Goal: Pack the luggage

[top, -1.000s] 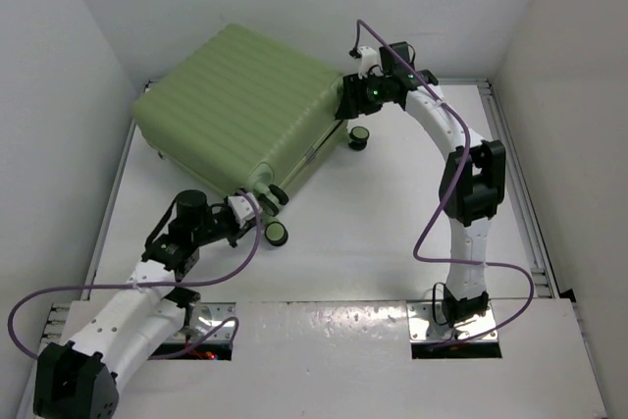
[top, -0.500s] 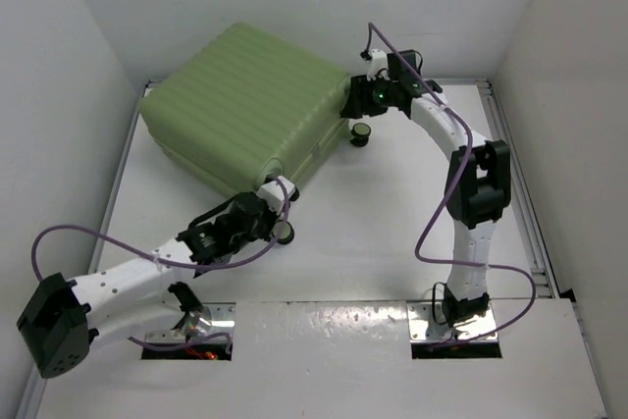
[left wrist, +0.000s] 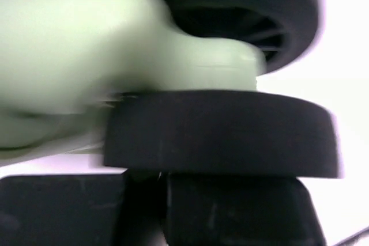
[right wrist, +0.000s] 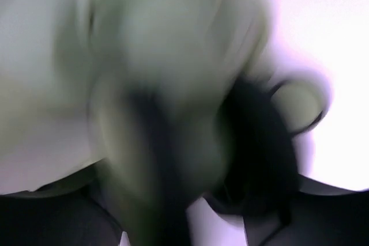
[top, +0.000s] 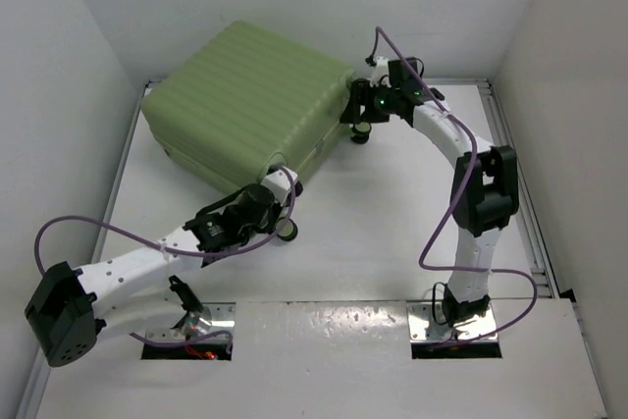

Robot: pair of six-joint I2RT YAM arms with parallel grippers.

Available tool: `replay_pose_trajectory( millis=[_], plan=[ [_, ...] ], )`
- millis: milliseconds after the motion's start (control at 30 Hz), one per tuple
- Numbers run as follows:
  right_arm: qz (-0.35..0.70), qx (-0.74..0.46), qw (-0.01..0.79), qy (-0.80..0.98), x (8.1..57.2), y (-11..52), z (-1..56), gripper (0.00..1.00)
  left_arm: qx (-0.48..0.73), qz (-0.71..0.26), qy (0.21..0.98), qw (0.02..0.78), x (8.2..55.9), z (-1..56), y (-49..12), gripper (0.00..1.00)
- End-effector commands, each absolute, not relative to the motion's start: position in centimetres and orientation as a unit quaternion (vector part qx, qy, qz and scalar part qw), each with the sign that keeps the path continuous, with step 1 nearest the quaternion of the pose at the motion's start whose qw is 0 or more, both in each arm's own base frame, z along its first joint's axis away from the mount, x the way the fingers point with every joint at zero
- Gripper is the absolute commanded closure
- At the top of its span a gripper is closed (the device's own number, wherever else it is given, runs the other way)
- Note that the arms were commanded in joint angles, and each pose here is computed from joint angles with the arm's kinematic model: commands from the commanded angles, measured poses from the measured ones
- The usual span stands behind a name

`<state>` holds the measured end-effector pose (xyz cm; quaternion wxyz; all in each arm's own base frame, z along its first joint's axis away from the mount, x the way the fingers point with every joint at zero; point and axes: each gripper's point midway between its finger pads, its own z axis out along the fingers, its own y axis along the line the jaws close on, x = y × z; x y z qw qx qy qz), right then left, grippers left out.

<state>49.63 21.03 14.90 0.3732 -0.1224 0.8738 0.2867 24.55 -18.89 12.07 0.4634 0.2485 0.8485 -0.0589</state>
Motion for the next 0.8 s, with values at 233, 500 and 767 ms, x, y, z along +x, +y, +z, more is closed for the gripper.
replay_pose_trajectory(
  millis=[233, 500, 767],
  plan=[
    [0.328, -0.225, 0.345, 0.85, 44.0, 18.7, 19.6, 0.15, 0.068, -0.145, 0.768, 0.621, 31.0, 22.9, -19.7, 1.0],
    [0.255, -0.364, 0.443, 0.779, 47.0, 11.5, 16.6, 0.14, 0.059, -0.14, 0.781, 0.606, 31.2, 21.4, -18.2, 1.0],
    [0.424, -0.416, 0.403, 0.696, 40.9, 19.7, 23.2, 0.26, 0.045, -0.142, 0.788, 0.597, 31.0, 21.0, -17.5, 1.0]
  ],
)
